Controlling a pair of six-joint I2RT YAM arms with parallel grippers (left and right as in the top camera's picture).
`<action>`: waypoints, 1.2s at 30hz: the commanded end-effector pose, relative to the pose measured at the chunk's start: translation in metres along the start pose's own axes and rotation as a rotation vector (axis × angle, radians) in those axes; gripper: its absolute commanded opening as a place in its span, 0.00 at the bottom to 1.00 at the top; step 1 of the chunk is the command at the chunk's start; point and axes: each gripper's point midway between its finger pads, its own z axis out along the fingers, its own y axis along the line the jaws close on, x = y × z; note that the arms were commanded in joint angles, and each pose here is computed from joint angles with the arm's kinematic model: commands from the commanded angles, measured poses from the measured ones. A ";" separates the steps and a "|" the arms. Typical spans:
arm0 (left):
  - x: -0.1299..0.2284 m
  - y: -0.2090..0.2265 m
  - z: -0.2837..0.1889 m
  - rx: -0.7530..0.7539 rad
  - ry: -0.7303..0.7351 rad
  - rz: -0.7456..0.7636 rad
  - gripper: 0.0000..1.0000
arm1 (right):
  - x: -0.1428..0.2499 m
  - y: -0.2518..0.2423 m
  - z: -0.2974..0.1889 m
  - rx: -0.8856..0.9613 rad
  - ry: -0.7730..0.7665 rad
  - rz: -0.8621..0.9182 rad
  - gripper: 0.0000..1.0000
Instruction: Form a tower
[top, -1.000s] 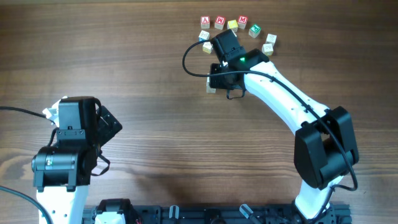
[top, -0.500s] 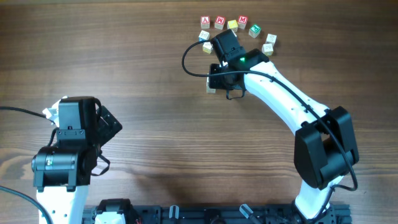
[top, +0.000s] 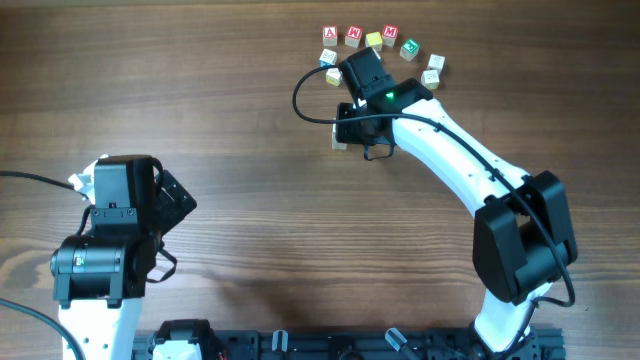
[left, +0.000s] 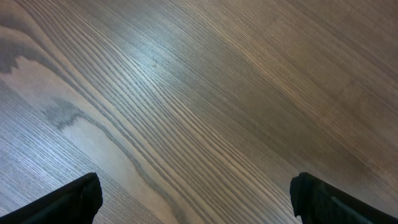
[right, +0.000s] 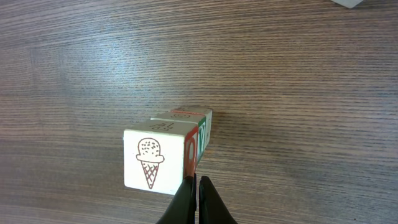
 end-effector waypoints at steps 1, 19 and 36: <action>0.000 0.001 0.001 -0.004 0.001 -0.016 1.00 | -0.004 0.007 -0.009 -0.026 -0.014 0.013 0.04; 0.000 0.001 0.001 -0.004 0.001 -0.016 1.00 | -0.008 -0.020 -0.035 0.103 -0.070 0.093 0.04; 0.000 0.001 0.001 -0.004 0.001 -0.016 1.00 | 0.004 -0.070 -0.168 0.218 -0.238 0.277 1.00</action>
